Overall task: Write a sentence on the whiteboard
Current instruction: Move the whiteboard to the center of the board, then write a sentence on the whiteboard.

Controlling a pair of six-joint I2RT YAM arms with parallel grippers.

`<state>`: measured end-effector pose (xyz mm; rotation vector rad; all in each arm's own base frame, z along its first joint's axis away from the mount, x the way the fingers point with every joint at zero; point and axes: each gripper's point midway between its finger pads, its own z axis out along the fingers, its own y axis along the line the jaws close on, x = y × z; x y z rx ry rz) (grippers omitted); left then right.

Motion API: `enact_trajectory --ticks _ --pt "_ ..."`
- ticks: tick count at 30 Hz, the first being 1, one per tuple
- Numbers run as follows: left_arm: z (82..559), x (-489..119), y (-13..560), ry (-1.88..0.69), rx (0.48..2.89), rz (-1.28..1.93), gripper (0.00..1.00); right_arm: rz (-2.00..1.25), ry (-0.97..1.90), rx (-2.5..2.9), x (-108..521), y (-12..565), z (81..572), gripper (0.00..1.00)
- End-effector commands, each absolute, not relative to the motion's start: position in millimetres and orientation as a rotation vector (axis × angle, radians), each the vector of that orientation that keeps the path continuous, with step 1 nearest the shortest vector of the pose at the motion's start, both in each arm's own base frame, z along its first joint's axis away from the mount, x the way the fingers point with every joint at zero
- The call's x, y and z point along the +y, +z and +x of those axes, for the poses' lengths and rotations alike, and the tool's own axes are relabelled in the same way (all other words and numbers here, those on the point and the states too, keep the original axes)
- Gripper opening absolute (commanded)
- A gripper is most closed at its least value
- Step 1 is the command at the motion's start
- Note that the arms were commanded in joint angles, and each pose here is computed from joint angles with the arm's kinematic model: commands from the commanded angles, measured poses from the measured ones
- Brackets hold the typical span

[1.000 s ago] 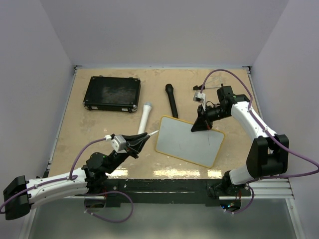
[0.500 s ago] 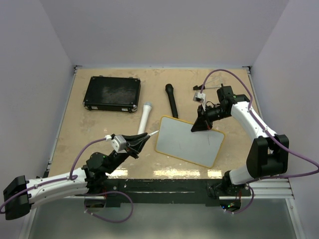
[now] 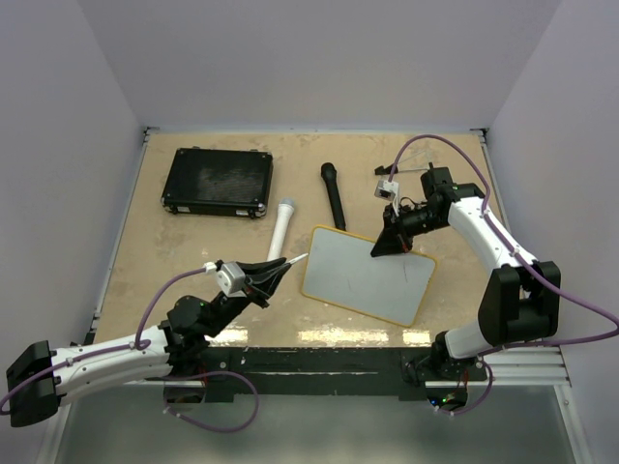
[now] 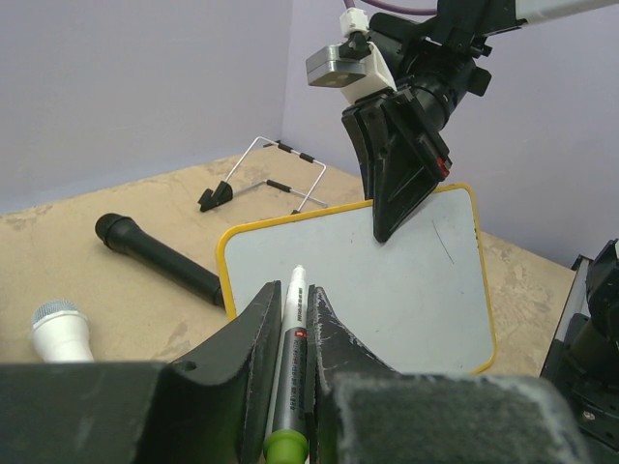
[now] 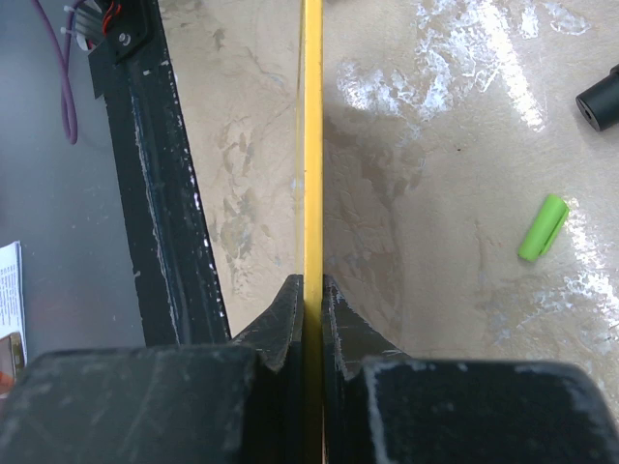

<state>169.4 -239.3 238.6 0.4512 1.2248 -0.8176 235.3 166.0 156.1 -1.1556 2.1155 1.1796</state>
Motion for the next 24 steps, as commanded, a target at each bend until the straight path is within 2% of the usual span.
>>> enact_trajectory --ticks 1,24 --pt "168.6 -236.8 265.3 -0.825 1.15 0.424 0.0 -1.25 1.111 2.001 166.3 159.9 241.4 0.0" --pt "170.5 -231.3 267.6 -0.813 1.139 0.396 0.0 -1.253 1.117 2.0 166.4 160.8 240.2 0.0"
